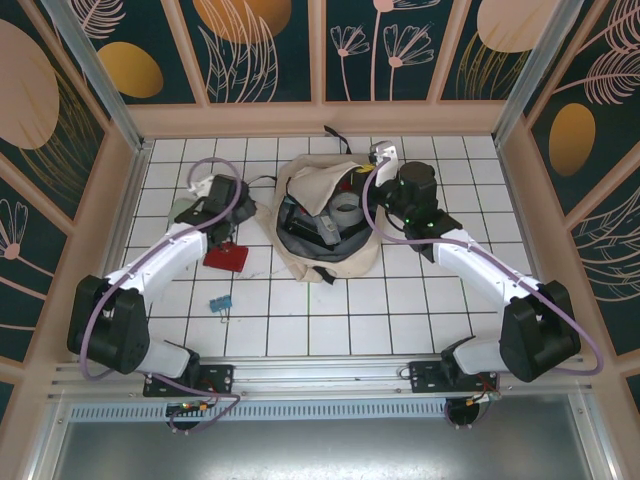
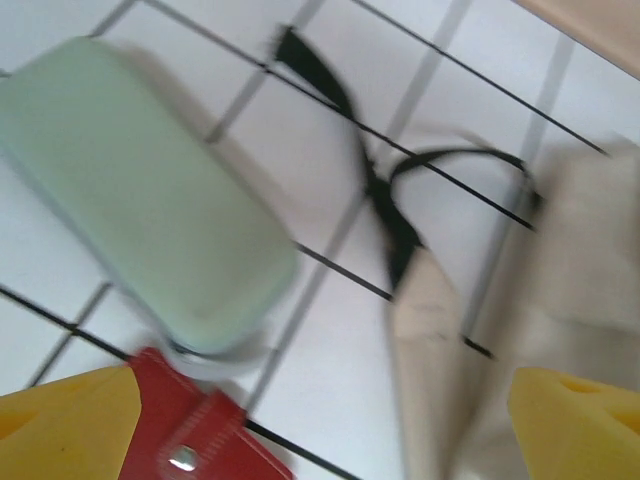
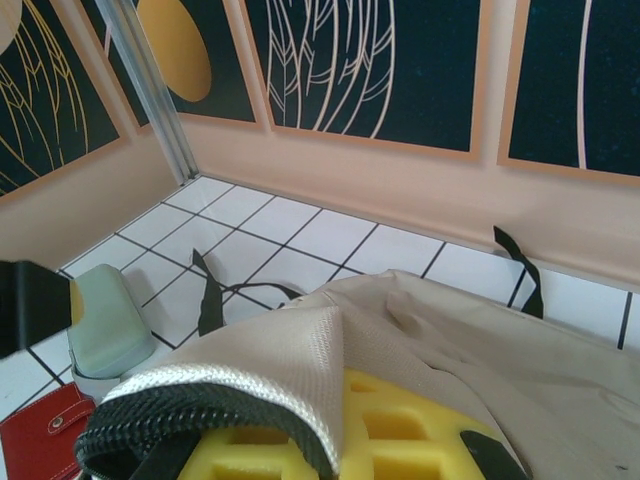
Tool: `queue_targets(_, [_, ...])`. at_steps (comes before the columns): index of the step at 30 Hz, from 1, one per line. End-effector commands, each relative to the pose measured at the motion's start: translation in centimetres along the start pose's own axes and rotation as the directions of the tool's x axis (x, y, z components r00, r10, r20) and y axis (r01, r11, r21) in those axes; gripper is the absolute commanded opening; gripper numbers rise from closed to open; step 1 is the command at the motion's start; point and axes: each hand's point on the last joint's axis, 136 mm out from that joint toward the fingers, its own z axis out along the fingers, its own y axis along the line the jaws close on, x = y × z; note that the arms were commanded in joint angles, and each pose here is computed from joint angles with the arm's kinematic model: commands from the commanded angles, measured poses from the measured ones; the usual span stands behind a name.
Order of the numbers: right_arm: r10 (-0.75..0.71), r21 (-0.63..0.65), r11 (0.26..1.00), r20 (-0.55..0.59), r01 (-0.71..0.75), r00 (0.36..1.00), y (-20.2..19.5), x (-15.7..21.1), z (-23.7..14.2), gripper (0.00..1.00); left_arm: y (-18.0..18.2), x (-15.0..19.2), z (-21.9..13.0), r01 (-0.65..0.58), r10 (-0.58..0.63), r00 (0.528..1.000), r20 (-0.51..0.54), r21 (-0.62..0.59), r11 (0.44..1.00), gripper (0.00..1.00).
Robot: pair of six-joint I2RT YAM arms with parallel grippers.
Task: Pack the student bag
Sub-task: Pick up the glasses case from the middle-left of the table.
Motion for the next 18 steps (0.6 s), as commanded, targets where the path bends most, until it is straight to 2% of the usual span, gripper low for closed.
queue_targets(1, [-0.015, -0.064, 0.998, 0.142, 0.024, 0.99, 2.0, -4.3, -1.5, 0.0, 2.1, -1.2, 2.1, 0.158, -0.157, 0.987, 0.018, -0.042, 0.987, 0.96])
queue_targets(2, [-0.016, -0.065, 0.998, 0.145, 0.026, 0.989, 2.1, -4.4, -1.5, 0.0, 3.1, -1.3, 2.9, 0.177, -0.176, 0.984, 0.022, -0.077, 0.981, 0.99])
queue_targets(6, [-0.018, -0.064, 0.998, 0.153, 0.028, 0.988, 2.1, -4.6, -1.8, 0.0, 4.8, -1.9, 5.7, 0.223, -0.224, 0.975, 0.011, -0.132, 0.966, 0.99])
queue_targets(12, [-0.017, -0.066, 0.997, 0.157, 0.027, 0.987, 2.2, -4.8, -1.9, 0.0, 4.6, -2.1, 9.4, 0.25, -0.258, 0.966, -0.018, -0.184, 0.951, 0.99])
queue_targets(18, [-0.016, -0.067, 0.997, 0.16, 0.027, 0.987, 2.2, -4.8, -2.0, 0.0, 4.7, -1.8, 11.4, 0.264, -0.277, 0.96, -0.025, -0.23, 0.937, 0.99])
